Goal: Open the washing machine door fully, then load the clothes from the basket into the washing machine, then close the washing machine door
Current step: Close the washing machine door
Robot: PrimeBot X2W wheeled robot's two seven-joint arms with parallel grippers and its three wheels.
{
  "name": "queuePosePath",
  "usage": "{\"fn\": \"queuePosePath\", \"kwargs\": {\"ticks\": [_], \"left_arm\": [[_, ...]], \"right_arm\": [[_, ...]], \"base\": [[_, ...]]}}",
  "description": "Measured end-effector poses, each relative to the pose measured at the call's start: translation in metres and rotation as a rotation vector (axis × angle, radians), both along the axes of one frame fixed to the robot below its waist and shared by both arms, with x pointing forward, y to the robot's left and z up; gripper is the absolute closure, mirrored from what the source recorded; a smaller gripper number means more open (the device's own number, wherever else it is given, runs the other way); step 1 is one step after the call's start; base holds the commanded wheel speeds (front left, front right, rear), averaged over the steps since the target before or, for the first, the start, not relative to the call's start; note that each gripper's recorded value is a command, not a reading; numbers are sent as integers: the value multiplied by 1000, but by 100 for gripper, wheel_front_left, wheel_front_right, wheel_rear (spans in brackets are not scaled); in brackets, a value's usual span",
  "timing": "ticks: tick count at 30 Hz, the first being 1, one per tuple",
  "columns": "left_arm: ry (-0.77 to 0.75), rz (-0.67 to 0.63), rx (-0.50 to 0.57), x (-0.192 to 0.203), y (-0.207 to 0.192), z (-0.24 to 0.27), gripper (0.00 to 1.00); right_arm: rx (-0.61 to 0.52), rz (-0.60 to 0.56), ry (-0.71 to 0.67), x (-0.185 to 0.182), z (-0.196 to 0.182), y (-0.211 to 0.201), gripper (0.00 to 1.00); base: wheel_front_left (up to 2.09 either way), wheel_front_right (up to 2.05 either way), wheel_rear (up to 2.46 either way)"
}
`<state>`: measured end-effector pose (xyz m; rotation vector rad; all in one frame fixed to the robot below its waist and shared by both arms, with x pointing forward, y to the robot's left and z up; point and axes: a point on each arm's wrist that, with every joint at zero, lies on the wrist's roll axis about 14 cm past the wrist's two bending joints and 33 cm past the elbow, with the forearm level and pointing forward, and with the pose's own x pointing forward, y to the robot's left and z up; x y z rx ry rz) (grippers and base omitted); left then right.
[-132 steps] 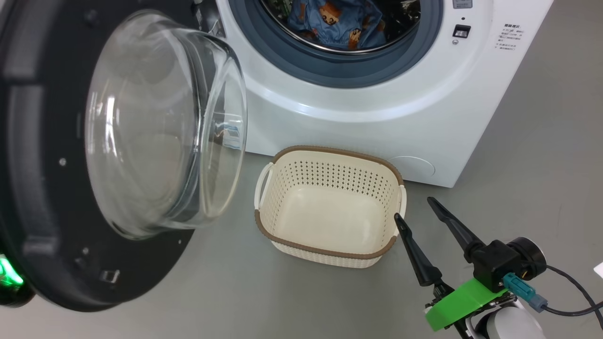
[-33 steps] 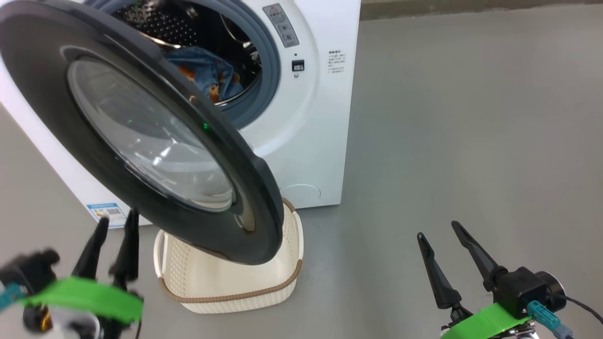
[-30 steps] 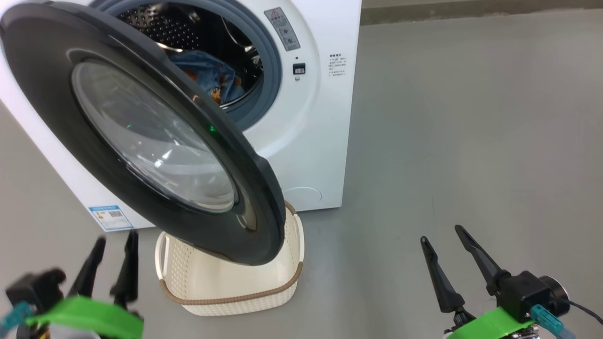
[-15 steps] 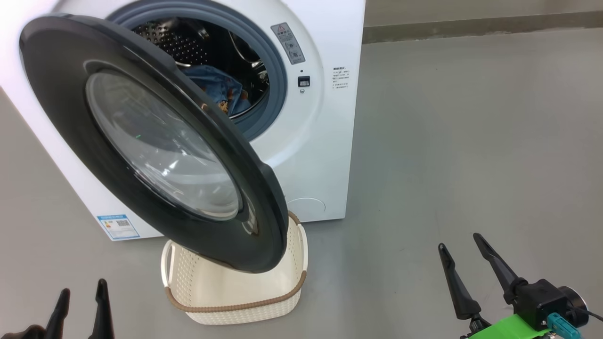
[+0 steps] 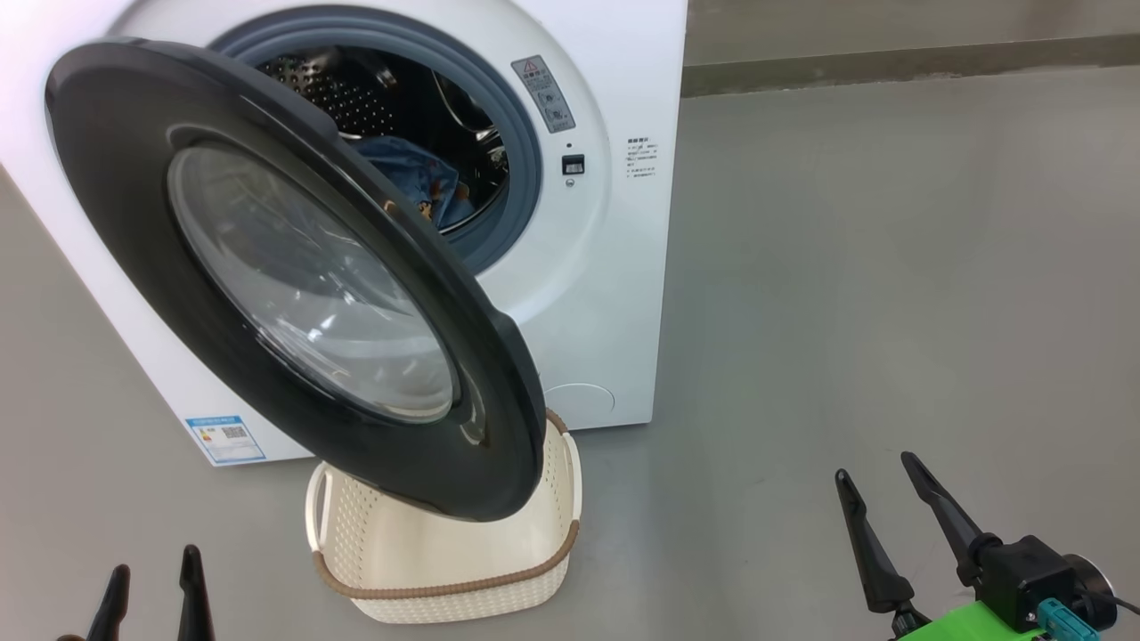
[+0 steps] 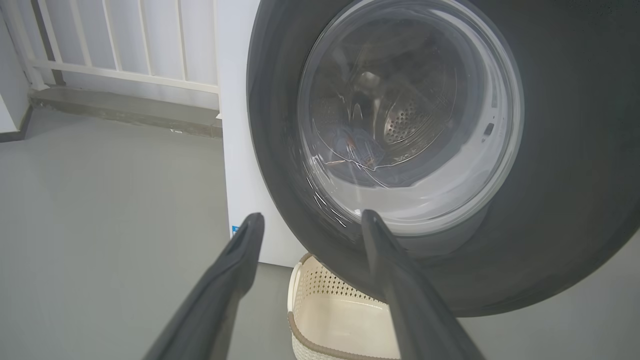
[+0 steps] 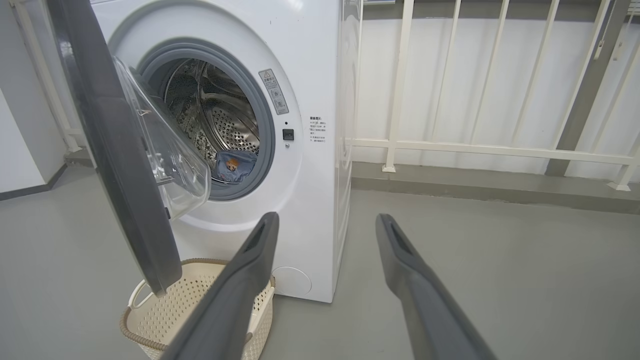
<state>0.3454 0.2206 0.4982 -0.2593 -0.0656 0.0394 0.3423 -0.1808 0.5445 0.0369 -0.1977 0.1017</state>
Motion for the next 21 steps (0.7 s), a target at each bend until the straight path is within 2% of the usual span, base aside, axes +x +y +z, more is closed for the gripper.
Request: {"fn": "queuePosePath", "kwargs": {"ticks": [21], "left_arm": [[35,-14,32,-6,-3,-11,0]], "right_arm": [[-2,-28,20,0,-7,-8,0]], "base": [[0,0,0]]}}
